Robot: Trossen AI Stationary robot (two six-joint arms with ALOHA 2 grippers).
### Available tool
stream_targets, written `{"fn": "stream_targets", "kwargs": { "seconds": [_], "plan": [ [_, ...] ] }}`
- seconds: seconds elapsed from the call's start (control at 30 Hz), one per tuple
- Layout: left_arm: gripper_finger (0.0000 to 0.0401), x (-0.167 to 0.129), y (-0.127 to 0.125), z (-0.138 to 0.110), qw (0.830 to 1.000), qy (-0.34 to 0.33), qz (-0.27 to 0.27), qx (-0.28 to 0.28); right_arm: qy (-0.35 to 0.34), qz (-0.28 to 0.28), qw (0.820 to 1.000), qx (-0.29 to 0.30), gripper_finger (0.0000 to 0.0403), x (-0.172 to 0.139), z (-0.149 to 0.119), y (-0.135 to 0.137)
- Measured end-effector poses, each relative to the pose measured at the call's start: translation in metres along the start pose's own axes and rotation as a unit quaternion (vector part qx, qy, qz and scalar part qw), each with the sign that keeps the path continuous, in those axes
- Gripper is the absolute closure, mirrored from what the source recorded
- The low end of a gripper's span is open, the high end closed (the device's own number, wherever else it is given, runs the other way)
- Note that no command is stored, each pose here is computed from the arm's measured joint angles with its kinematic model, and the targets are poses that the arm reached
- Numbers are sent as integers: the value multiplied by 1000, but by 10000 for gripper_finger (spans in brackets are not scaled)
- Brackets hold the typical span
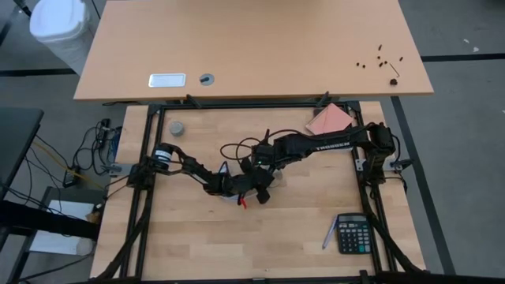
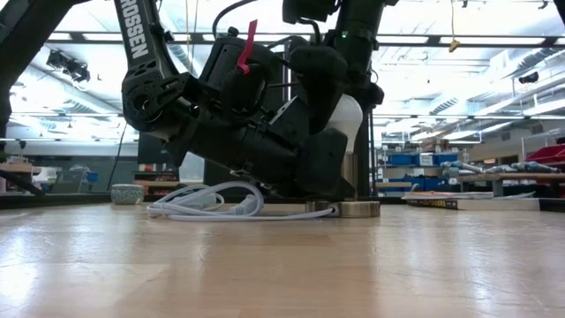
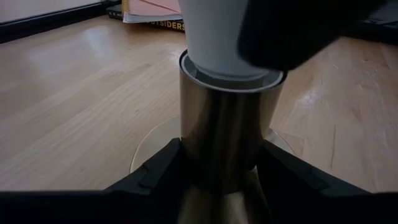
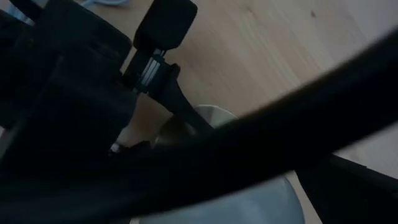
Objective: Screw lightbulb
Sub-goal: Insert the lightbulb into the lamp
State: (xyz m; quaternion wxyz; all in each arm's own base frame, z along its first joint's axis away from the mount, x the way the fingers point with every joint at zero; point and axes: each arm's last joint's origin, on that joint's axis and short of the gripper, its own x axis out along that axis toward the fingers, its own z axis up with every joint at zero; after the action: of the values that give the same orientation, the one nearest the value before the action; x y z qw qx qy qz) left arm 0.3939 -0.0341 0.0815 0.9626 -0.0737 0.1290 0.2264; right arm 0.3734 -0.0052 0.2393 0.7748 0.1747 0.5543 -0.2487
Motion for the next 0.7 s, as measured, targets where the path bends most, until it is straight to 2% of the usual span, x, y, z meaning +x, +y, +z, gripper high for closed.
{"fn": "stream_targets", "kwargs": {
  "seconds": [0.33,0.5,0.7],
  "plan": [
    [208,0,0,0,1000,1,0,1,18,-4,999,-27,4,-12,0,0],
    [208,0,0,0,1000,2,-3,1,26,13,992,-121,5,-13,0,0],
    [208,0,0,0,1000,2,-3,1,34,43,971,-234,4,-14,-2,3]
  ]
}}
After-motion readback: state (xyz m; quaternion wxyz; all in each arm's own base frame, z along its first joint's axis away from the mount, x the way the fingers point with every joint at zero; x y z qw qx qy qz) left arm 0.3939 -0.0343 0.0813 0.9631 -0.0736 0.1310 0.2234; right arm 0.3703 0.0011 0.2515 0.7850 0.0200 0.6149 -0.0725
